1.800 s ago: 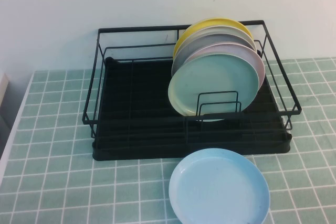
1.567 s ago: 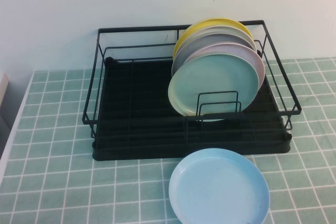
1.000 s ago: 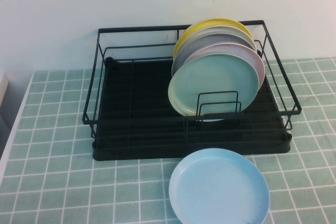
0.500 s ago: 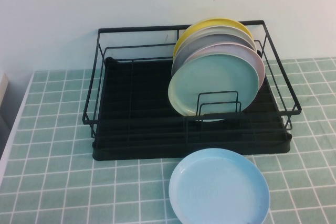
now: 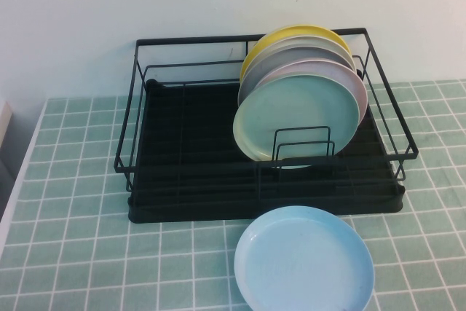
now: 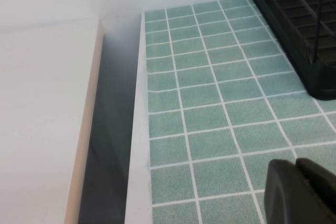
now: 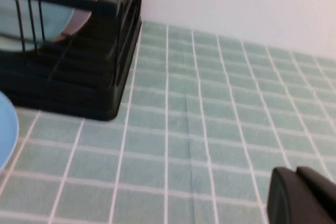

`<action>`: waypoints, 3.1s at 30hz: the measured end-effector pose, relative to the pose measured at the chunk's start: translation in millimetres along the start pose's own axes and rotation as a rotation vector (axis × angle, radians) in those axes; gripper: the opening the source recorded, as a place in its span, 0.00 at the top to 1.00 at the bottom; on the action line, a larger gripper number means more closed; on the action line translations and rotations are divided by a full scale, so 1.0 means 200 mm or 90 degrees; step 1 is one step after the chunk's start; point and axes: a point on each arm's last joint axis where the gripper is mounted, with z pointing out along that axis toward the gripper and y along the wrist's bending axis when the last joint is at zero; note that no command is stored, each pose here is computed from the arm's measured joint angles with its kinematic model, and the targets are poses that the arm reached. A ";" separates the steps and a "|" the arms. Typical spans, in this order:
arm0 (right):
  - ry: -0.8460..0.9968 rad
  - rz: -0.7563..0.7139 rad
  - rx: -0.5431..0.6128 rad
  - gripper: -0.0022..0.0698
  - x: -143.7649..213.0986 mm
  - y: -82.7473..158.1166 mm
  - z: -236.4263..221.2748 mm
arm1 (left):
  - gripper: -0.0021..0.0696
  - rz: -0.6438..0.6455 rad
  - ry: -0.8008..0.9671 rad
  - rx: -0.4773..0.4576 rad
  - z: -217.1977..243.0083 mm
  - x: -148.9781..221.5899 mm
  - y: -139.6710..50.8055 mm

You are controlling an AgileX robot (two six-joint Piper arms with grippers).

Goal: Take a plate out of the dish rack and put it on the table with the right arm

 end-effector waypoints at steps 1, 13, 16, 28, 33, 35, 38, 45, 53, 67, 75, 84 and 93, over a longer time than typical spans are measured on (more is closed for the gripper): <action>-0.025 0.000 0.005 0.97 -0.02 0.00 0.00 | 0.98 0.000 0.000 0.000 0.00 0.00 0.00; -0.429 0.003 0.090 0.97 -0.28 -0.06 -0.10 | 0.98 0.000 0.000 0.000 0.00 0.00 0.00; -0.485 0.004 0.103 0.97 -0.31 -0.07 -0.13 | 0.98 0.000 0.000 0.000 0.00 0.00 0.00; -0.501 0.021 0.142 0.97 -0.57 -0.15 -0.30 | 0.98 0.000 0.000 0.000 0.00 0.00 0.00; -0.462 -0.033 0.119 0.97 -0.79 -0.17 -0.40 | 0.98 0.000 0.000 0.000 0.00 0.00 0.00; -0.424 -0.038 0.095 0.97 -0.88 -0.18 -0.39 | 0.98 0.000 0.000 0.000 0.00 0.00 0.00; -0.355 -0.034 0.048 0.97 -1.01 -0.19 -0.35 | 0.98 0.000 0.000 0.000 0.00 0.00 0.00; -0.152 -0.040 -0.066 0.97 -1.25 -0.19 -0.11 | 0.98 0.000 0.000 0.000 0.00 0.00 0.00; 0.112 -0.066 -0.193 0.97 -1.36 -0.17 0.30 | 0.98 0.000 0.000 0.000 0.00 0.00 0.00; 0.536 -0.178 -0.313 0.97 -1.18 -0.17 0.97 | 0.98 0.000 0.000 0.000 0.00 0.00 0.00; 0.445 -0.360 -0.390 0.97 -1.19 0.13 1.16 | 0.98 0.000 0.000 0.000 0.00 0.00 0.00; 0.349 -0.415 -0.407 0.96 -1.23 0.40 1.37 | 0.98 0.000 0.000 0.000 0.00 0.00 0.00; 0.349 -0.441 -0.434 0.63 -1.16 0.56 1.56 | 0.98 0.000 0.000 0.000 0.00 0.00 0.00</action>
